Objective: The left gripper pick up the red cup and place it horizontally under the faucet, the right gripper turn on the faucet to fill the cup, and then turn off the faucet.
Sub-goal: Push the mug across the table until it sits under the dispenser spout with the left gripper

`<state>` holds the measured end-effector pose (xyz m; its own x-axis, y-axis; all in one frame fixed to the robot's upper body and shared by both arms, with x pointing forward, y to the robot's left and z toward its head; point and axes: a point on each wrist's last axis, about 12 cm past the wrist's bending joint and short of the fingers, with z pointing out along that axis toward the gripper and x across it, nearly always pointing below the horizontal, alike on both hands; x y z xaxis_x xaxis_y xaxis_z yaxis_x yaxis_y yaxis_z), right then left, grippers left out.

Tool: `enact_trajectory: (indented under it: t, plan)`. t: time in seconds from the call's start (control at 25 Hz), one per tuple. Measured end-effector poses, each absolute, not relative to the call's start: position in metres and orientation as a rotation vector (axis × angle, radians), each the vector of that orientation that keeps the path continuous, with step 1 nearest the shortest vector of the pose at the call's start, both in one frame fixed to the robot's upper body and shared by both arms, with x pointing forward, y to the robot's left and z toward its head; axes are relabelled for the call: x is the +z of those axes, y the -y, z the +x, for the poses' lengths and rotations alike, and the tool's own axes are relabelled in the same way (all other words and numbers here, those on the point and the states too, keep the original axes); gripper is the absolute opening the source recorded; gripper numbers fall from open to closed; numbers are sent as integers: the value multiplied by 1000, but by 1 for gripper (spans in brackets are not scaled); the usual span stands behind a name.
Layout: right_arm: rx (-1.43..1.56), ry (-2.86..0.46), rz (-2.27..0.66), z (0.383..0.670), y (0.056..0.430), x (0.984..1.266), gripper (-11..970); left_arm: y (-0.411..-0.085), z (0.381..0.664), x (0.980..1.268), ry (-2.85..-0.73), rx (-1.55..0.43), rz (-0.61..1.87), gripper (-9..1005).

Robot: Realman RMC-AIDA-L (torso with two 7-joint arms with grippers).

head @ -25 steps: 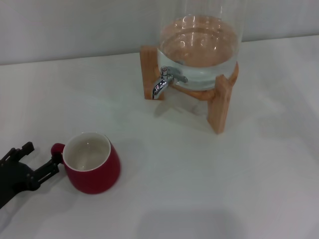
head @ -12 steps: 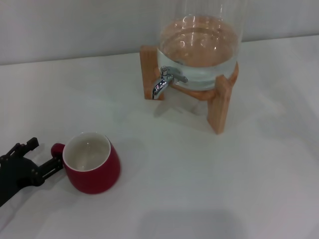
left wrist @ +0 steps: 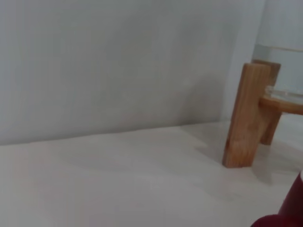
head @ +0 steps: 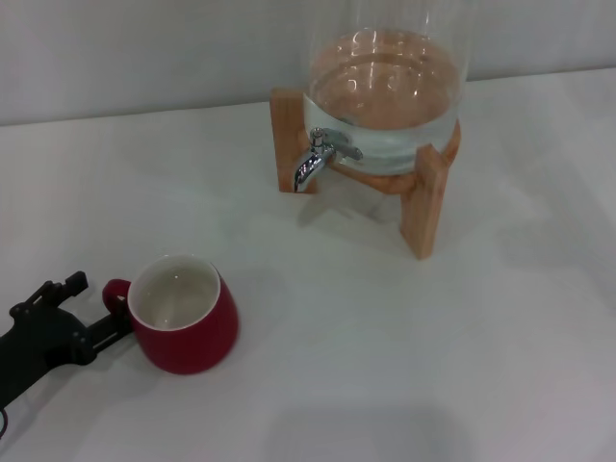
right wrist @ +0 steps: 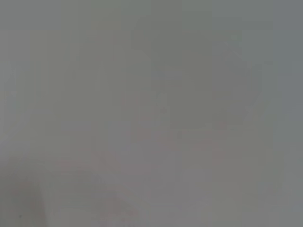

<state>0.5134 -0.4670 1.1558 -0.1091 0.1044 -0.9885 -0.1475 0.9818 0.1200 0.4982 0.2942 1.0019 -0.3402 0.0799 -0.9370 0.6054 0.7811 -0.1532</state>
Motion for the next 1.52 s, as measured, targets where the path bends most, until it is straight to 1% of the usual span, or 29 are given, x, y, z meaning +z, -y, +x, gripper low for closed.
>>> enact_trajectory:
  t: [0.4,1.08,1.52]
  plan:
    - [210,-1667,-31,514,467,1156,720,-300,498,1005,-1853,-553,553,791]
    - [208,-1666,-30,514,468,1156,721,-296,495,1006,-1836,-583,582,760]
    - [209,-1668,-28,513,467,1155,720,-293,493,1005,-1838,-601,623,558]
